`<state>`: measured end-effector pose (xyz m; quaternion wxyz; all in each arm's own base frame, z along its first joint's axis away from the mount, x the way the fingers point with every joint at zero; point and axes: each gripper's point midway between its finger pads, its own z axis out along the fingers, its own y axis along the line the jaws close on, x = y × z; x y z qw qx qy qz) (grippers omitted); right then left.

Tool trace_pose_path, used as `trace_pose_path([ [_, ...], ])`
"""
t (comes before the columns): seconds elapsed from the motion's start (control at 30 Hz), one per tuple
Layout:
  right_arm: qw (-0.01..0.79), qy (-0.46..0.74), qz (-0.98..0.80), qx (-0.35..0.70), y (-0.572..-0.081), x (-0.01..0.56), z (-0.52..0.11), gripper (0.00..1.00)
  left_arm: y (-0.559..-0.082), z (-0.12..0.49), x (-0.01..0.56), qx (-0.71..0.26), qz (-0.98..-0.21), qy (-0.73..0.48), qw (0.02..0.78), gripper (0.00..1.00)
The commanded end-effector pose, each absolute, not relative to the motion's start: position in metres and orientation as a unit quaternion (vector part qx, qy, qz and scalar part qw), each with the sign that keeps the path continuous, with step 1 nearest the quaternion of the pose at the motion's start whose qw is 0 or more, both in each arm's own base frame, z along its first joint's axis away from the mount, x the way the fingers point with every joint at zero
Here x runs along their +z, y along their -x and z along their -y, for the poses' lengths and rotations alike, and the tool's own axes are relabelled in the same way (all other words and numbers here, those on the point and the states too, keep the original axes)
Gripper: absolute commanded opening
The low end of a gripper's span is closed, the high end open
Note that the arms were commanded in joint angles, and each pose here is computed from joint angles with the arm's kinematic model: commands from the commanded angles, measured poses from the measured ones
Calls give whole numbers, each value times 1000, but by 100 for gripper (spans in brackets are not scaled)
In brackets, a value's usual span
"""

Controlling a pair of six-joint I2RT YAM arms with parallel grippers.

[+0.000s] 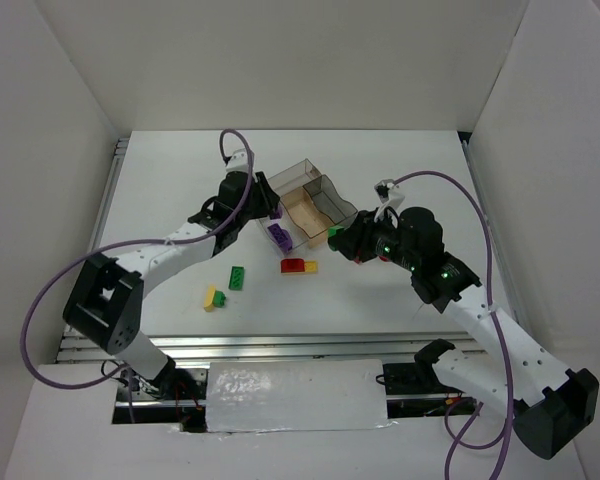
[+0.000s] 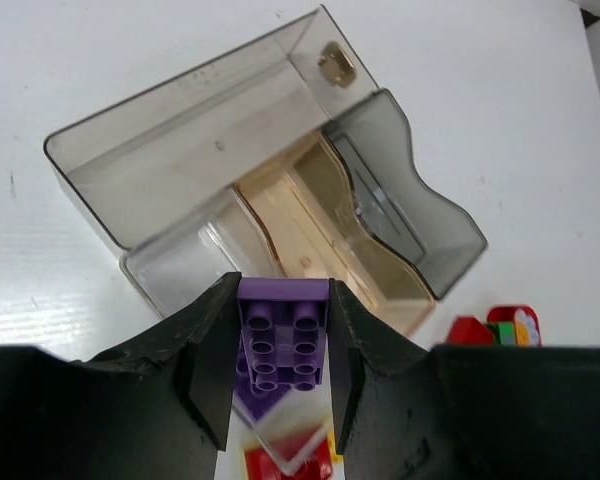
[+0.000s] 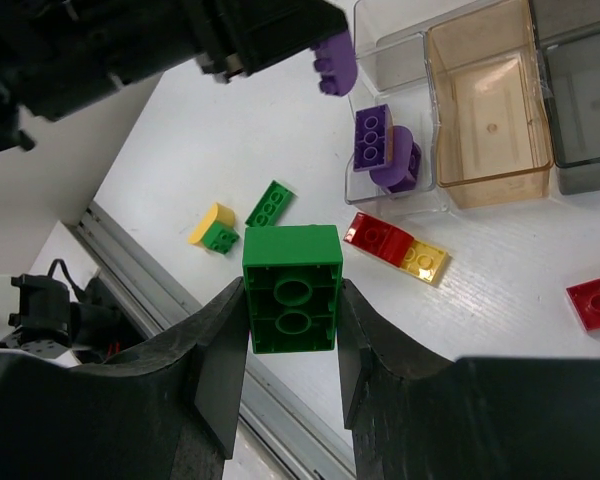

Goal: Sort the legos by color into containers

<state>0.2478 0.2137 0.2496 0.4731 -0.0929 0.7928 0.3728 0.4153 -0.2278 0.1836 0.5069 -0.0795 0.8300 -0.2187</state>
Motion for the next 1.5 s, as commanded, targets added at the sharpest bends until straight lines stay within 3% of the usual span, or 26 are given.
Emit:
trace_pose_path([
  [0.0, 487, 97, -781, 379, -248, 260, -213, 0, -455, 226, 217, -244, -784, 116, 558, 7],
  [0.3, 477, 115, -783, 381, -244, 253, -216, 0, -489, 227, 182, -225, -800, 123, 542, 24],
  [0.43, 474, 115, -786, 379, -245, 249, -217, 0, -490, 225, 174, -224, -801, 128, 540, 41],
  [0.6, 471, 114, -790, 375, -250, 244, -218, 0, -480, 220, 162, -223, -804, 135, 534, 51],
  [0.67, 467, 113, -792, 376, -251, 242, -220, 0, -477, 219, 161, -224, -805, 134, 533, 64],
  [0.7, 468, 113, -791, 377, -253, 242, -221, 0, -476, 219, 160, -223, -805, 133, 533, 78],
  [1.0, 440, 103, -822, 347, -293, 224, -236, 0, -460, 208, 187, -226, -791, 139, 551, 78],
  [1.2, 388, 81, -888, 235, -366, 170, -244, 11, -423, 165, 253, -184, -779, 196, 567, 91],
  [1.23, 399, 80, -884, 230, -381, 181, -249, 13, -419, 159, 267, -178, -777, 204, 569, 93],
  [1.27, 388, 84, -893, 210, -387, 170, -247, 14, -411, 153, 267, -165, -786, 206, 559, 99],
  [1.37, 367, 93, -909, 175, -413, 148, -253, 20, -379, 133, 276, -136, -808, 209, 533, 99],
  [1.47, 347, 96, -919, 160, -432, 133, -262, 47, -338, 115, 276, -125, -829, 216, 500, 99],
])
